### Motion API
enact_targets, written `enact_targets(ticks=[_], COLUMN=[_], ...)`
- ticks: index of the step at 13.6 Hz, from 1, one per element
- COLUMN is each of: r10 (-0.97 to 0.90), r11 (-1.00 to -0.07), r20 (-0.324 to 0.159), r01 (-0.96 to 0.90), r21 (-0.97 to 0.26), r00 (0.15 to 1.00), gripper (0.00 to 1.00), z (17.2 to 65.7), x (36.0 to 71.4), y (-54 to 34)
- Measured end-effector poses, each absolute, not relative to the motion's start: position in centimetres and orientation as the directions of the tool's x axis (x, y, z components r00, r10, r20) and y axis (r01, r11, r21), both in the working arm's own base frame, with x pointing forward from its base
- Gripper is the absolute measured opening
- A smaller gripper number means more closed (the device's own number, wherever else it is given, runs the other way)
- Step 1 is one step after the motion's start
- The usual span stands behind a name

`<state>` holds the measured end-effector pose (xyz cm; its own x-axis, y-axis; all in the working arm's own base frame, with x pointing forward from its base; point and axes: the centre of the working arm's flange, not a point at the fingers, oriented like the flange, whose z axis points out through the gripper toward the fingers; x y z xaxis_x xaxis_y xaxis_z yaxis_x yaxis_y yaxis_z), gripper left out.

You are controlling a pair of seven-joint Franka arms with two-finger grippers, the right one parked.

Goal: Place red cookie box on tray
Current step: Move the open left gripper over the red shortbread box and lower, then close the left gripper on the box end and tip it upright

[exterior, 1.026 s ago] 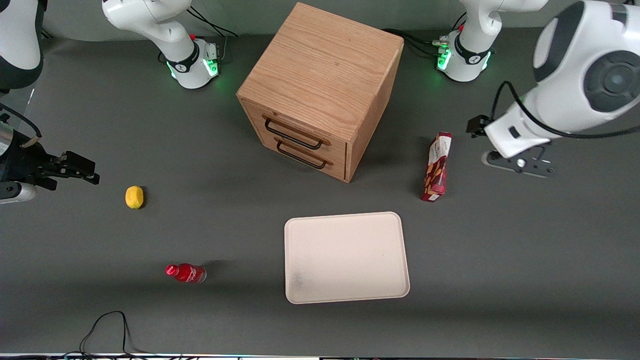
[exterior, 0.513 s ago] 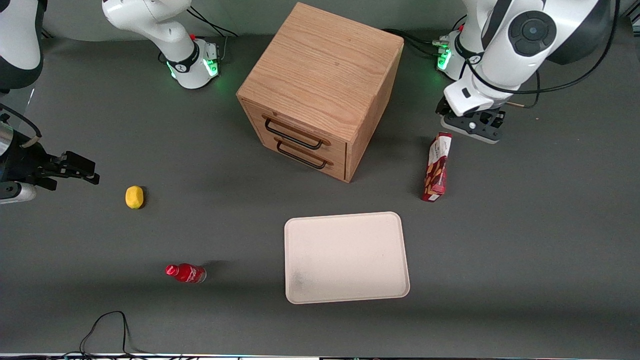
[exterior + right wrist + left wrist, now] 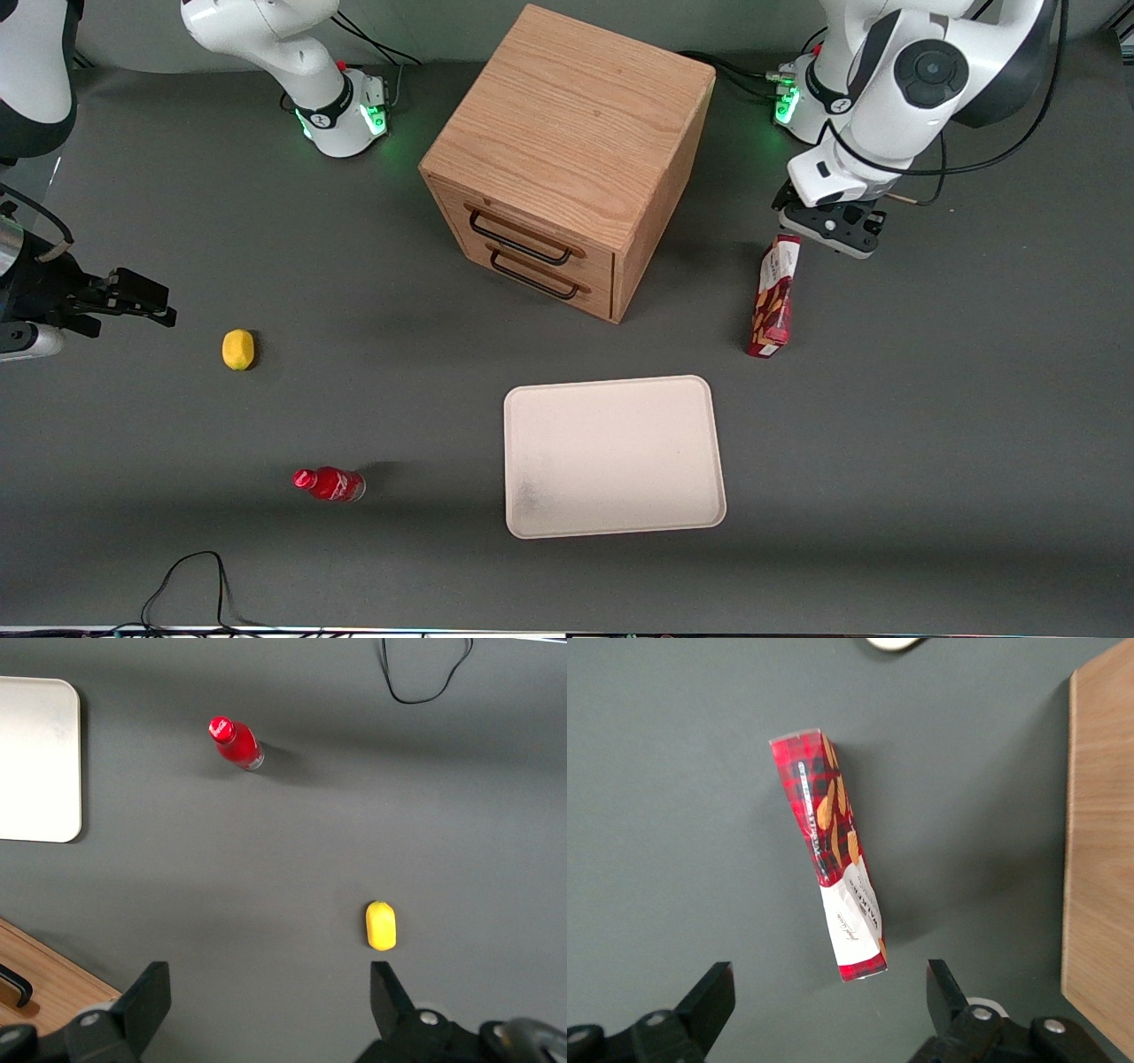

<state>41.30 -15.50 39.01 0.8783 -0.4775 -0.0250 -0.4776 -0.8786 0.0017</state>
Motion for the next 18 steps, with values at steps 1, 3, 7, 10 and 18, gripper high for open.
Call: enact_targets(ticks=[1, 3, 7, 10, 18], r10=[-0.476, -0.469, -0.462, -0.461, -0.459], r11=[-0.879, -0.883, -0.887, -0.887, -0.888], r20=[-0.025, -0.013, -0.013, -0.024, -0.056], r01=[-0.476, -0.469, -0.462, -0.461, -0.459], r21=[0.002, 0.002, 0.004, 0.006, 0.011], r00=[0.879, 0.883, 0.887, 0.887, 0.887], gripper=[0.97, 0.97, 0.97, 0.97, 0.95], z=[37.9, 35.5, 29.1, 26.8, 24.3], x=[41.4, 42.2, 43.7, 43.7, 43.5], y=[-15.4, -15.3, -15.5, -15.5, -15.4])
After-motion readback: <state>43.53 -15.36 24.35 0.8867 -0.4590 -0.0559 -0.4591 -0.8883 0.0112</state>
